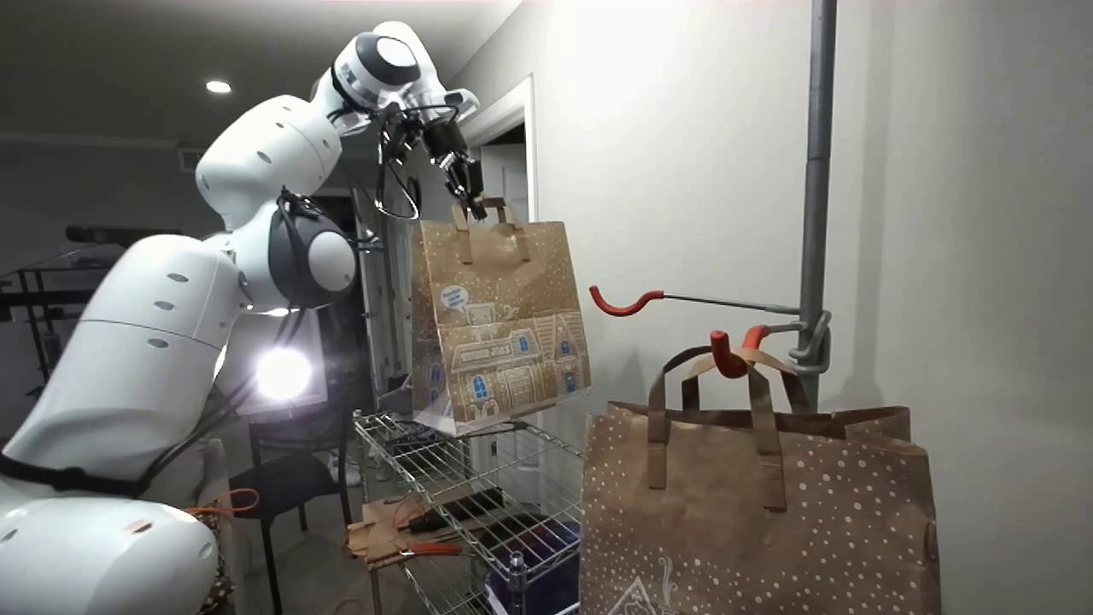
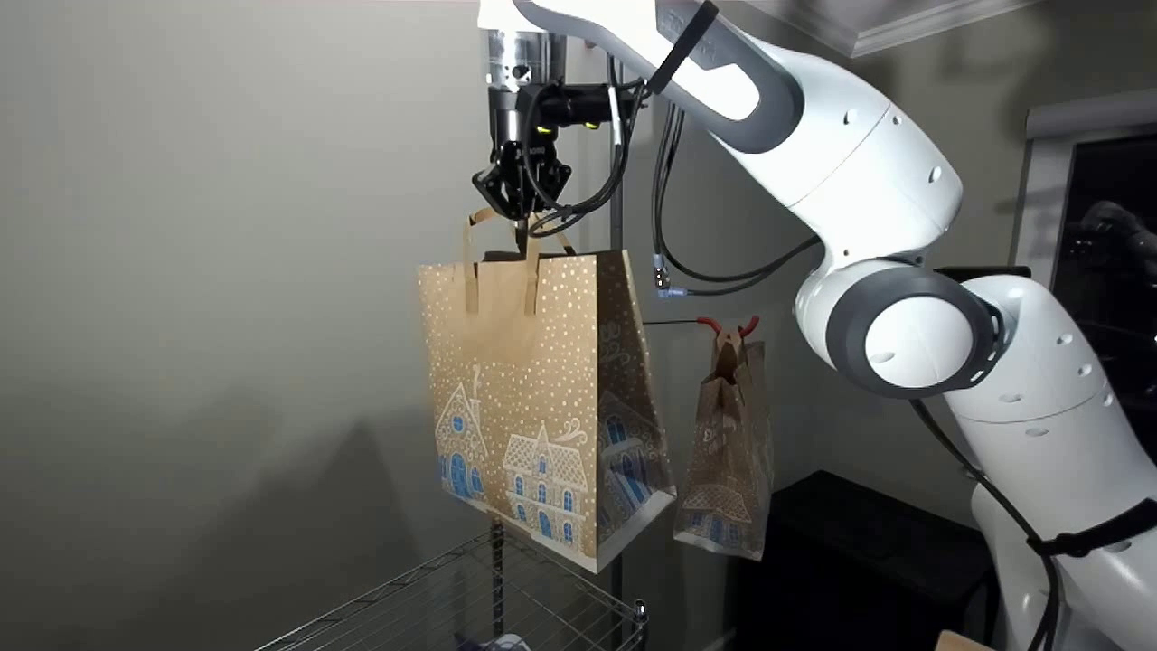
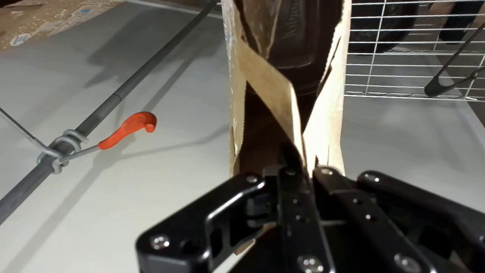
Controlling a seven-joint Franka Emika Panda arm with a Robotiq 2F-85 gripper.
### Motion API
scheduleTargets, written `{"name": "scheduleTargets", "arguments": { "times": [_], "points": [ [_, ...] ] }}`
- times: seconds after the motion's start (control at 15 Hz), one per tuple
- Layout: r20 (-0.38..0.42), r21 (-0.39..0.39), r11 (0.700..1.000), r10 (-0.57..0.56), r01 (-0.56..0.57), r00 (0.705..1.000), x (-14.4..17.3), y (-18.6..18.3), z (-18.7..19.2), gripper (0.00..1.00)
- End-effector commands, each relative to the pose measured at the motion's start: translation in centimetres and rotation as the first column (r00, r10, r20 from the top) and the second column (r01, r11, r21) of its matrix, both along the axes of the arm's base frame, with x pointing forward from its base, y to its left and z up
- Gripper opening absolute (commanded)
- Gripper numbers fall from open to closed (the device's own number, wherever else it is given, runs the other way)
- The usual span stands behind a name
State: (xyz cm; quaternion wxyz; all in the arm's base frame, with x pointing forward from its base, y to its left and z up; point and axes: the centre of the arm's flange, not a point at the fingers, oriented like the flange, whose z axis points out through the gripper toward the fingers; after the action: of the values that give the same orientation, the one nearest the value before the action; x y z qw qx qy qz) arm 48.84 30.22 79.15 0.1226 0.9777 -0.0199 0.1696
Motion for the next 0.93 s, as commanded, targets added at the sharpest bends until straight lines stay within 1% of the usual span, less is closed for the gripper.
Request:
{"name": "scheduleTargets", "arguments": {
  "times": [0.0, 0.13, 0.33, 0.67, 0.87],
  "points": [
    [0.055, -0.029, 0.998, -0.054, 0.056, 0.997, -3.6, -4.5, -4.8, 0.00],
    [0.061, -0.019, 0.996, -0.088, 0.089, 0.994, -3.0, -4.8, -5.1, 0.00],
    [0.034, 0.006, 0.996, -0.090, 0.089, 0.995, -2.2, -4.7, -6.0, 0.00],
    [-0.001, -0.007, 1.000, -0.011, 0.011, 1.000, -1.4, -5.1, -6.7, 0.00],
    [-0.054, -0.017, 0.997, 0.069, -0.070, 0.996, -0.6, -6.0, -6.8, 0.00]
  ]
}}
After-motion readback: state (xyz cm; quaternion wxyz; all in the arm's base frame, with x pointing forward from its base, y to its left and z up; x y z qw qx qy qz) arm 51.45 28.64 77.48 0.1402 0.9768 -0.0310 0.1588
